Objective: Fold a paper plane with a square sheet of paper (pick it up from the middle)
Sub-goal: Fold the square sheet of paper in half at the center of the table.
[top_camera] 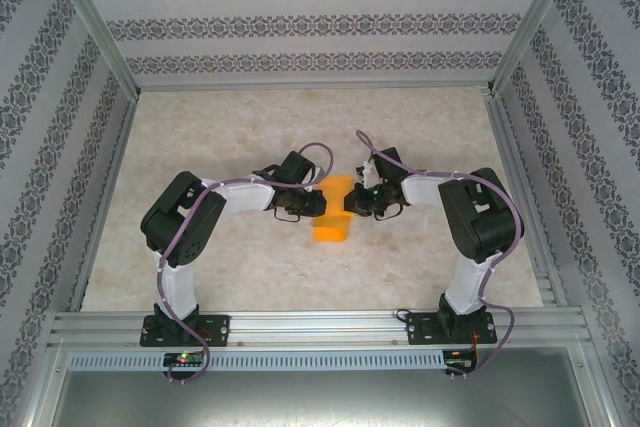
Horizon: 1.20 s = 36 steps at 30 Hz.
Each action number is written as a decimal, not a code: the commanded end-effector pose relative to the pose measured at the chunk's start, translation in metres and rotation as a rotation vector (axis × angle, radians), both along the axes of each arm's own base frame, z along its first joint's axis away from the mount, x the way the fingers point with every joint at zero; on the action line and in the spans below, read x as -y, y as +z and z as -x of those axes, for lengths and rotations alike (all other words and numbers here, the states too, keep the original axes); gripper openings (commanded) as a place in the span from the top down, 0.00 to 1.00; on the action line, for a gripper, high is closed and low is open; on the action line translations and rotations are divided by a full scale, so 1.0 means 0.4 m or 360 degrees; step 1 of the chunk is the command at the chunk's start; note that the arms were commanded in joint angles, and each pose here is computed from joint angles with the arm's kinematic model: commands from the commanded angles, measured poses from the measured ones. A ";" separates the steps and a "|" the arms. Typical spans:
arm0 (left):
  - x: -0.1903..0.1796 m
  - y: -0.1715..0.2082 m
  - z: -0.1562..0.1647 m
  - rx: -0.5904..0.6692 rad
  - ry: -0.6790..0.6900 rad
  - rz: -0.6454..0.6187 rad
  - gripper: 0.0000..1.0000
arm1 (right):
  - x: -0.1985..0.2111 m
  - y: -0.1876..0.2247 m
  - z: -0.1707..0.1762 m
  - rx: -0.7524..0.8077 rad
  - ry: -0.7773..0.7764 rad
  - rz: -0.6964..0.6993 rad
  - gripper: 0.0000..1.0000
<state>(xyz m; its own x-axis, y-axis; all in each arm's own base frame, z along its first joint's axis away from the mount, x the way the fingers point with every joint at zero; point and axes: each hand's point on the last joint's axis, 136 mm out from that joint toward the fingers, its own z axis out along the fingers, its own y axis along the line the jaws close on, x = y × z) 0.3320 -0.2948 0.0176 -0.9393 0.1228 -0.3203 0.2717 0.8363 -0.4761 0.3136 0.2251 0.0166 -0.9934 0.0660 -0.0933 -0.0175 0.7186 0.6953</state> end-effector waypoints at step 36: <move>-0.115 -0.149 0.117 -0.0333 -0.0053 -0.0391 0.83 | 0.014 -0.023 0.118 -0.0151 0.0246 0.0128 1.00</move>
